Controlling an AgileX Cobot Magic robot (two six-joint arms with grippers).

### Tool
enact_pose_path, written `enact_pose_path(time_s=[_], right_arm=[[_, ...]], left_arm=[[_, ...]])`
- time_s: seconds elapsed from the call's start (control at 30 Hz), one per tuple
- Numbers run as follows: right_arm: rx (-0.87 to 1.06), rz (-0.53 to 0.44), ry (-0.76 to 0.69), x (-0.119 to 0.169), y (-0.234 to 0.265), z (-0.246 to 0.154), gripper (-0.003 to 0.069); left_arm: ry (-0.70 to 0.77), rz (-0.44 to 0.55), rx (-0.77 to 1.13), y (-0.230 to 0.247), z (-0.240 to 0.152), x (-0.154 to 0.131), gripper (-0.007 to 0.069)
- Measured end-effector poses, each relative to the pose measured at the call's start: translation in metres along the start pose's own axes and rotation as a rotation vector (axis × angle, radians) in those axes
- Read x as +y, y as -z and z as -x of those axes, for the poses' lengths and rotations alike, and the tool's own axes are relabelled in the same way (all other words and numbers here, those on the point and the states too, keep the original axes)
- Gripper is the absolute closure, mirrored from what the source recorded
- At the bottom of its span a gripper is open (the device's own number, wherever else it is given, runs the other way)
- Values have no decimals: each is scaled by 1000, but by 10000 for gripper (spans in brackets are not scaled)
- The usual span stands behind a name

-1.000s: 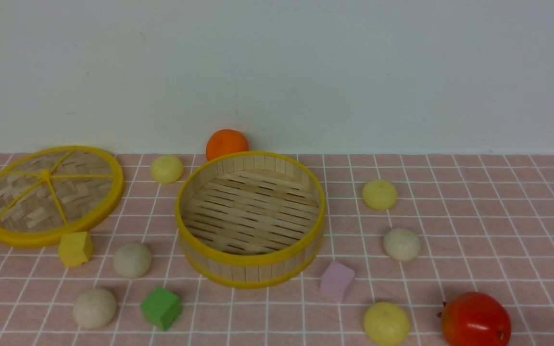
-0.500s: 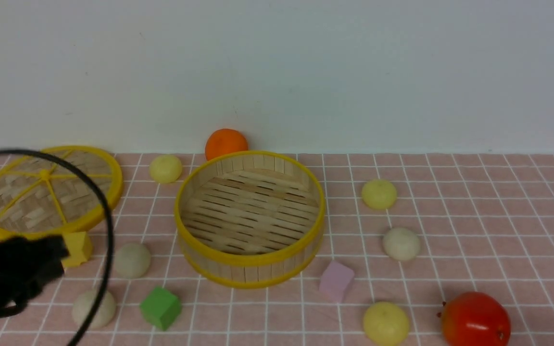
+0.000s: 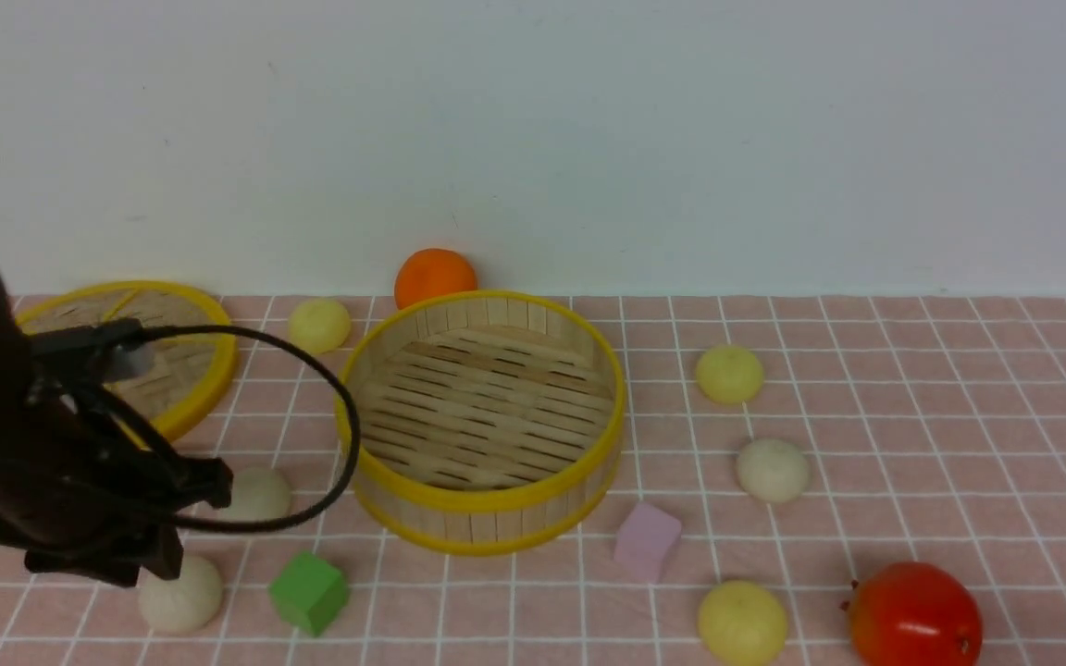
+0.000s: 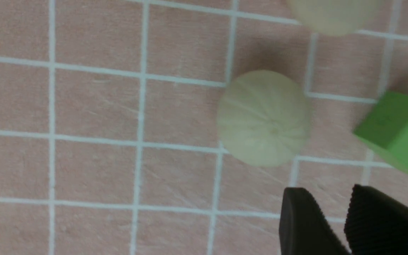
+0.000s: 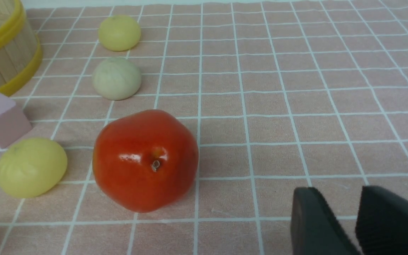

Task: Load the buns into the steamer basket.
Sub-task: Use the left arm to grab a steamed stuffed bun

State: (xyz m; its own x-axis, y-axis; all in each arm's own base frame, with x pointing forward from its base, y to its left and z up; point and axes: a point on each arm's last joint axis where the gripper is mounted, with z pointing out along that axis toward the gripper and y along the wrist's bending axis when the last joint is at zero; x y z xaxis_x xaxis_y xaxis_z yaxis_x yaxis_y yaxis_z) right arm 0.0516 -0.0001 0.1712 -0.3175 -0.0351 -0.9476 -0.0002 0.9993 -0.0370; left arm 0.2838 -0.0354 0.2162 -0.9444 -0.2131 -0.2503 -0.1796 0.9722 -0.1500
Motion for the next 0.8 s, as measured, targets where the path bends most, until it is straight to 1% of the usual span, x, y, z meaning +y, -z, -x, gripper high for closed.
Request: enact_pose_path(time_s=[0.2,0.5,0.8], right_arm=[[0,0,0,0,0,0,420],[0,0,0,0,0,0,420],[0,0,0,0,0,0,420]], left_arm=[[30,43,32,-23,5,3,385],[34,35,-38,-22,16,1,384],[54,43,21,-47,16,1,384]])
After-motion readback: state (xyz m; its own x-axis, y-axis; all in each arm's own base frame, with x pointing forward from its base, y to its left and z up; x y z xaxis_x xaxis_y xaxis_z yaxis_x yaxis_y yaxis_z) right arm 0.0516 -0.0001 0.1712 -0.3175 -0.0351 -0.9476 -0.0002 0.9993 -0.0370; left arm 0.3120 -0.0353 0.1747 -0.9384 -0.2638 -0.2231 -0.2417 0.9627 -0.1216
